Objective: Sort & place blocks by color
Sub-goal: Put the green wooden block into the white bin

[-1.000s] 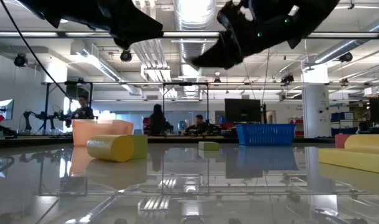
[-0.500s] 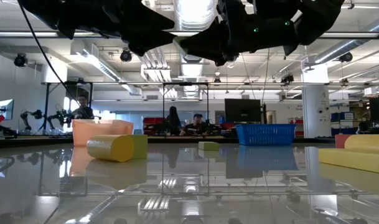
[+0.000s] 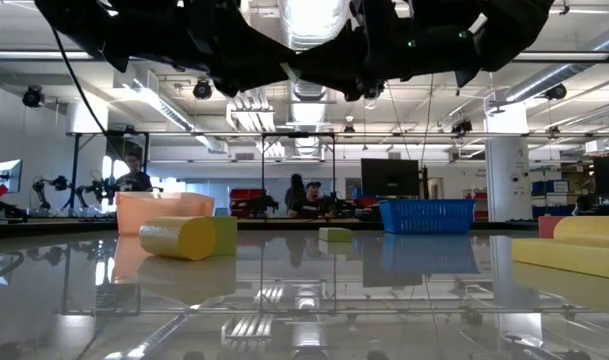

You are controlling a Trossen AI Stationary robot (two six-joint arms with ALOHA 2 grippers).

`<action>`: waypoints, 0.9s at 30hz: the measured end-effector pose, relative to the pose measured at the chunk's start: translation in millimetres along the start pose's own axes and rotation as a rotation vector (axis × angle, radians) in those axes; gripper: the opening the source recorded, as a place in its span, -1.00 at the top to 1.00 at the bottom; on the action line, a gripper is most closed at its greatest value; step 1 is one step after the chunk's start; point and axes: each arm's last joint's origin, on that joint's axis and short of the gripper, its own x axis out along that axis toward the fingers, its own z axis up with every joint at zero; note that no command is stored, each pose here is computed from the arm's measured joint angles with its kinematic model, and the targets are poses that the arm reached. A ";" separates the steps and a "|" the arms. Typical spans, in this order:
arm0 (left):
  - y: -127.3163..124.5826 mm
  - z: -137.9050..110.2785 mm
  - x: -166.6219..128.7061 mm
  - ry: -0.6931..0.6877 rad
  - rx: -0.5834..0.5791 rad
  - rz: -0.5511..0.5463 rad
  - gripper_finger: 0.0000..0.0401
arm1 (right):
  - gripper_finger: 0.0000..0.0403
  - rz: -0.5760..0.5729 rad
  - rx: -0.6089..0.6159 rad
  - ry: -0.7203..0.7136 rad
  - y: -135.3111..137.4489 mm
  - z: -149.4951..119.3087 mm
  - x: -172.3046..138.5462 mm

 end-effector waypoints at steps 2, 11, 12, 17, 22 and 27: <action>-0.1 1.2 -0.5 -0.008 0.016 0.001 -0.27 | 0.43 0.001 -0.001 -0.001 0.0 0.2 0.1; 0.5 1.9 -0.1 -0.016 0.068 0.035 -0.27 | 0.43 -0.001 -0.006 0.003 -0.3 -0.3 0.1; 0.5 1.7 0.1 -0.015 0.069 0.035 -0.25 | 0.43 -0.001 -0.006 0.003 -0.3 -0.3 0.1; 0.4 0.8 0.7 -0.012 0.069 0.034 -0.04 | 0.43 -0.004 -0.008 0.003 -0.3 -0.2 0.1; 0.3 0.2 0.6 -0.009 0.070 0.033 0.34 | 0.43 -0.007 -0.009 0.010 -0.6 -0.9 0.1; 0.0 -0.3 0.5 -0.004 0.064 0.023 0.44 | 0.38 -0.018 -0.022 0.026 -0.3 -2.4 0.0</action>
